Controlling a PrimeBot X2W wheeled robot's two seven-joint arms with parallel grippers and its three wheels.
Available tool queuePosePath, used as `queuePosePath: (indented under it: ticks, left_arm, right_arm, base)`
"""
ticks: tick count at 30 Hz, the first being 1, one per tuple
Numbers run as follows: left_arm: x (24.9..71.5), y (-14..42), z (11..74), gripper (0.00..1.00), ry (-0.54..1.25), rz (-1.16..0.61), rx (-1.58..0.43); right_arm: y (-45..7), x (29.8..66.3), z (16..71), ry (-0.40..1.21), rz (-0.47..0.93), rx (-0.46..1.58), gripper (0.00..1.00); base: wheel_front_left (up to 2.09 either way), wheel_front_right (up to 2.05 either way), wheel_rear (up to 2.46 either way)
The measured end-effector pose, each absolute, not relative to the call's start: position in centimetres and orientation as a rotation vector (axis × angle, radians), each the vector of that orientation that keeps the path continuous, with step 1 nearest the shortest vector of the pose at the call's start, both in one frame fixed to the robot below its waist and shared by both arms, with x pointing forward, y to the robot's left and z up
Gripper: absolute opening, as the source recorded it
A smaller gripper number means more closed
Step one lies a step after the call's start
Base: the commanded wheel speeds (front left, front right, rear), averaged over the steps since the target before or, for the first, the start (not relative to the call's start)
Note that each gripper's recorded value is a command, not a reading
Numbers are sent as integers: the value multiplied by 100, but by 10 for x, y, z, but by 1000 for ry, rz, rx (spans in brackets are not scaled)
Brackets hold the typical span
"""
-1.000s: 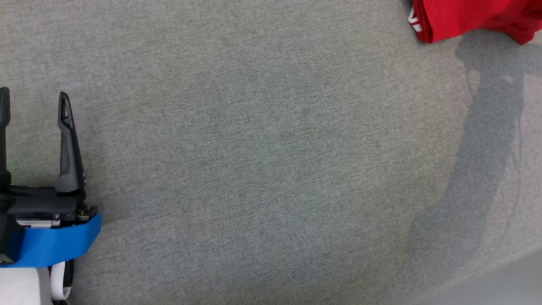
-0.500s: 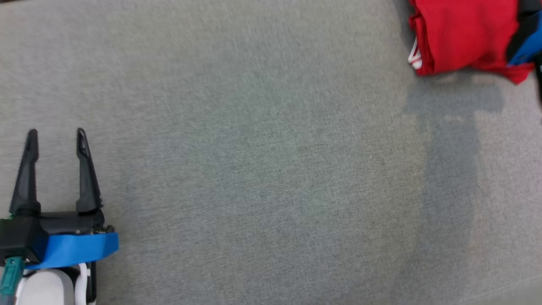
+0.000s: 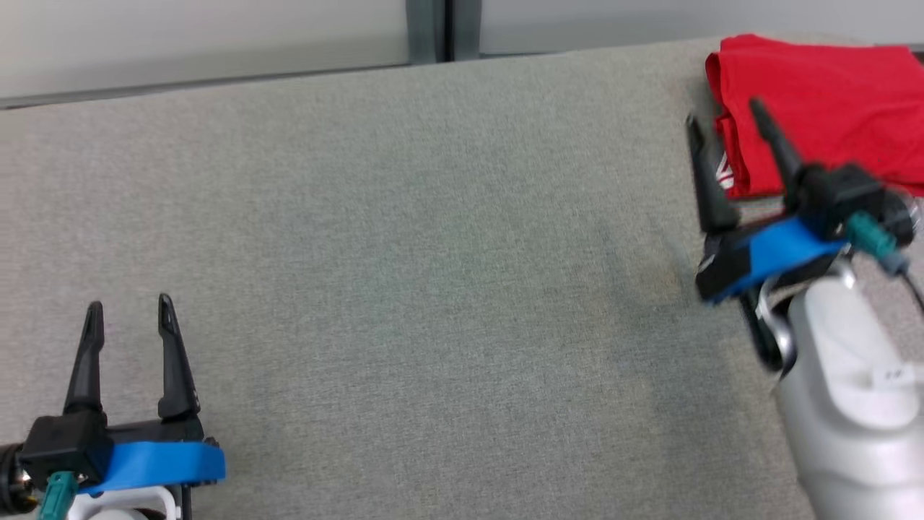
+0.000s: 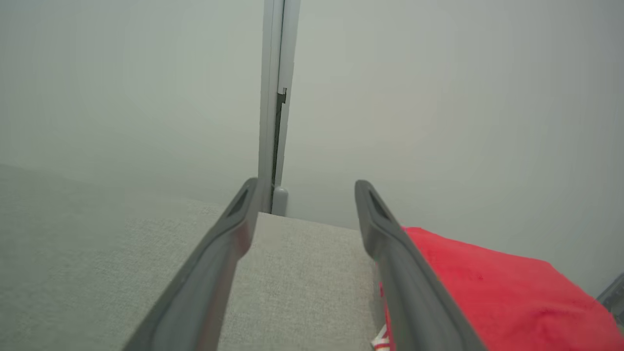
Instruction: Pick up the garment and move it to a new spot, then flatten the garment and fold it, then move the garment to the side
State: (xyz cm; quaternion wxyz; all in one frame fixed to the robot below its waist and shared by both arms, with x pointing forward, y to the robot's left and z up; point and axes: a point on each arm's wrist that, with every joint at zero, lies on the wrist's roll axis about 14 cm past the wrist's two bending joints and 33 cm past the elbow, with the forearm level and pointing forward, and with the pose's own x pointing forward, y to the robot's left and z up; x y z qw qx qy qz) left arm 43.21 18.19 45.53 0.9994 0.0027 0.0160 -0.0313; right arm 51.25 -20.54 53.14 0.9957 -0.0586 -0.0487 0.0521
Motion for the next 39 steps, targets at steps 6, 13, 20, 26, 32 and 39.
queuePosePath:
  ticks: [6,13,20,26,32,39]
  left_arm:
    - [410,193,455,100,54,-17,-6]
    - [390,200,454,100,71,4,-10]
    - [375,203,455,100,77,10,-9]
    - [360,204,458,100,71,17,-10]
    - [349,203,460,100,65,17,-13]
    - [345,204,461,100,64,21,-15]
  right_arm:
    - [-185,477,512,-64,117,-18,100]
    - [-181,433,495,-29,96,43,100]
    - [-176,397,480,8,84,79,100]
    - [-176,372,475,22,74,90,100]
    - [-176,358,473,25,67,102,100]
    - [-177,354,473,25,61,116,100]
  base:
    - [0,0,0]
    - [0,0,0]
    - [0,0,0]
    - [0,0,0]
    - [0,0,0]
    - [0,0,0]
